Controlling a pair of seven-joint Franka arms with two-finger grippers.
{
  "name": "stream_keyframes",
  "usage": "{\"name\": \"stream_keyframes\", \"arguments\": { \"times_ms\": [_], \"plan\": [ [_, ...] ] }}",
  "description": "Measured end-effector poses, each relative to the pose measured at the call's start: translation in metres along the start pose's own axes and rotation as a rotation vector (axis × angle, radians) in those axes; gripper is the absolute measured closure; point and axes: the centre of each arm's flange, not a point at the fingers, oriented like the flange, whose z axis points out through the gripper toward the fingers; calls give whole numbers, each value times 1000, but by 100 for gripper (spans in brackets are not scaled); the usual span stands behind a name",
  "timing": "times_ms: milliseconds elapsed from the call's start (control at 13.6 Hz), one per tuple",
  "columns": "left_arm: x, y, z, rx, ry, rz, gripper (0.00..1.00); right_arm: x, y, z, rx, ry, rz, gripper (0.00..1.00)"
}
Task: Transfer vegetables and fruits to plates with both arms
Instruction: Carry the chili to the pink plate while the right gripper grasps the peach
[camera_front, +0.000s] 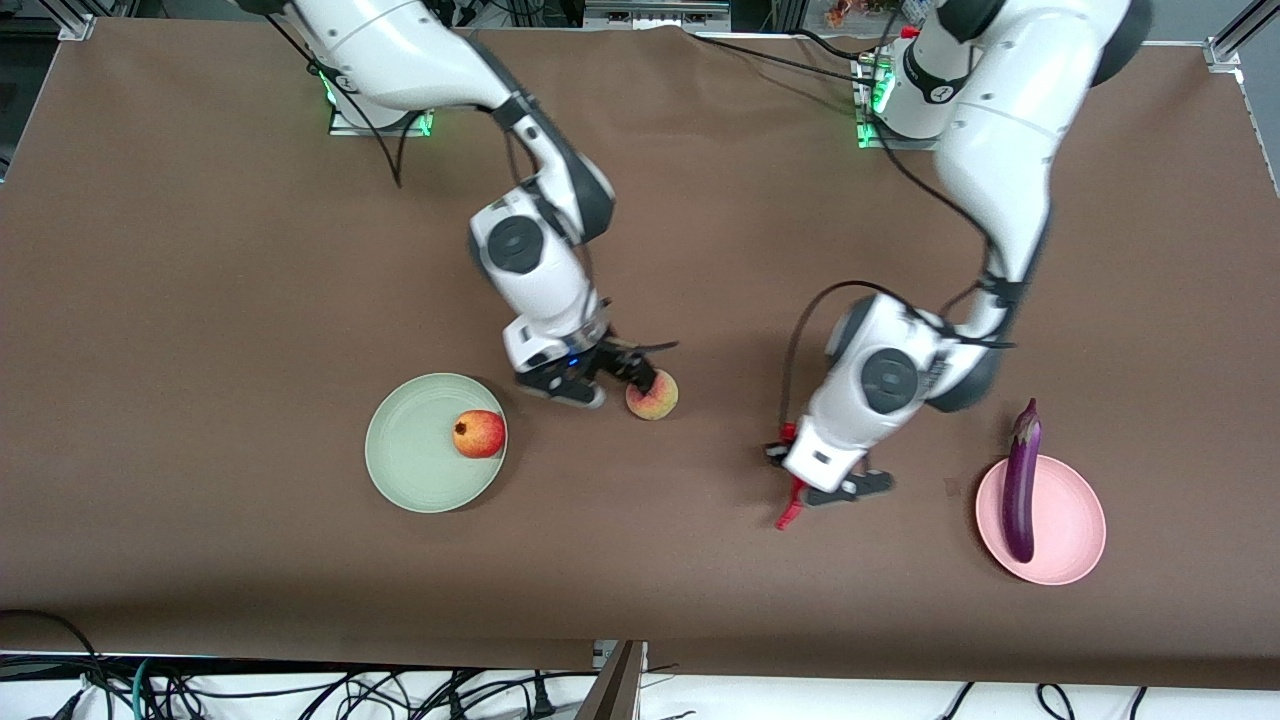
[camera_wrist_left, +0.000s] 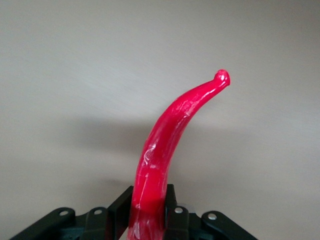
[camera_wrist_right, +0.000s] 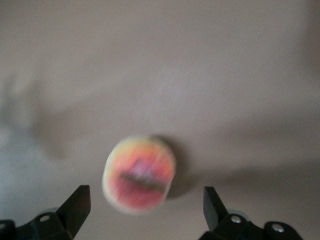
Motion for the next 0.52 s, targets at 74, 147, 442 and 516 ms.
{"name": "stream_keyframes", "arguments": {
  "times_ms": [74, 147, 442, 516],
  "plan": [
    [15, -35, -12, 24, -7, 64, 72, -11, -4, 8, 9, 5, 9, 0],
    [28, -70, -21, 44, -9, 129, 72, -15, -4, 14, 14, 14, 13, 0],
    [63, -203, -32, 110, -16, 298, 72, -6, 9, 42, 27, 65, 9, 0],
    [66, -224, -33, 118, -19, 319, 72, -10, 7, 46, 44, 74, 7, 0]
  ]
}}
